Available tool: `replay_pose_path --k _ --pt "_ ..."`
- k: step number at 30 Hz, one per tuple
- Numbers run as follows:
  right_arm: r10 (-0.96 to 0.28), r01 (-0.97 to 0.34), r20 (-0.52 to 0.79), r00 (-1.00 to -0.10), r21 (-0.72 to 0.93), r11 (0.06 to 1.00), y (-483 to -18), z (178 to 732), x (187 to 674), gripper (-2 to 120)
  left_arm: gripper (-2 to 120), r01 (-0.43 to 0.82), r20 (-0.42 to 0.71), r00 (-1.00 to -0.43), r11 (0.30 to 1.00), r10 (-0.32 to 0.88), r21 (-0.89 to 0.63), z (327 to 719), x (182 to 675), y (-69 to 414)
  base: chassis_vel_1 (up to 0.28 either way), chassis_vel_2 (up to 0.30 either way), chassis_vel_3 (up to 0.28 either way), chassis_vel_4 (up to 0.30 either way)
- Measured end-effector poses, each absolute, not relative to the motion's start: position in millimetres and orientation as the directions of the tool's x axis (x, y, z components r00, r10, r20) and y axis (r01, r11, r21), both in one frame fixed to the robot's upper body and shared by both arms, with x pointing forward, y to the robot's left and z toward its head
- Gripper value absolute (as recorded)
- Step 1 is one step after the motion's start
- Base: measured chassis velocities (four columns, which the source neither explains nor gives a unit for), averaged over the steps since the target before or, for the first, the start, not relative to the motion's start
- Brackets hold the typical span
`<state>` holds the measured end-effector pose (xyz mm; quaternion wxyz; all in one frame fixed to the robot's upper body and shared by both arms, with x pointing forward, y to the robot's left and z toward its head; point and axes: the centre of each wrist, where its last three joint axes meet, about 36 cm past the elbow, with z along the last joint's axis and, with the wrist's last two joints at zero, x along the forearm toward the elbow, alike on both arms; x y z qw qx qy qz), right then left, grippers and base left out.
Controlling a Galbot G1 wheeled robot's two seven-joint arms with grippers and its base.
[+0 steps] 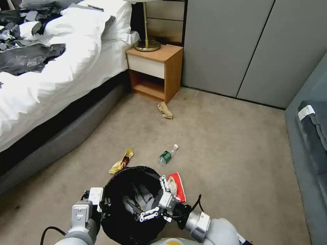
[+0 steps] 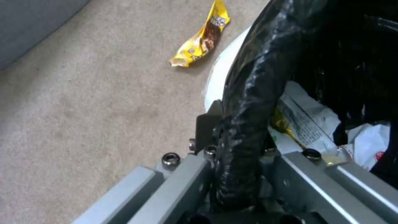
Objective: Pick up the trash bin, then pick up the garbage from the floor and place it into the trash bin.
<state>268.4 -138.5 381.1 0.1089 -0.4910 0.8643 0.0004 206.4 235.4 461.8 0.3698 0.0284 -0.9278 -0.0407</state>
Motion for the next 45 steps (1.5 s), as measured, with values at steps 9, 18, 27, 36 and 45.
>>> replay_pose_path --k 9,18,27,36,45 --pt "-0.731 -0.744 -0.303 -0.611 -0.097 0.661 -150.5 419.3 265.4 100 0 -0.022 0.686 -0.723 0.994 -0.088 0.104 460.5 206.1 236.9 0.000 0.000 0.000 0.000" --pt "-0.480 -0.514 -0.384 -0.789 -0.018 0.858 -152.6 451.3 246.1 100 0 -0.033 0.679 -0.726 0.993 -0.105 0.118 460.1 207.2 241.6 0.000 0.000 0.000 0.000" --pt "-0.291 -0.303 -0.287 -0.913 -0.002 0.953 -151.2 422.6 210.6 100 0 -0.071 0.660 -0.741 0.992 -0.125 0.109 461.9 211.1 246.7 0.000 0.000 0.000 0.000" --pt "-0.243 -0.251 -0.223 -0.944 0.010 0.968 -148.1 394.1 204.5 100 0 -0.087 0.656 -0.744 0.992 -0.125 0.091 462.9 212.6 246.2 0.000 0.000 0.000 0.000" --pt "-0.258 -0.263 -0.209 -0.943 -0.001 0.965 -154.2 387.3 220.2 100 0 -0.088 0.652 -0.748 0.992 -0.125 0.090 465.3 212.0 245.8 0.000 0.000 0.000 0.000"
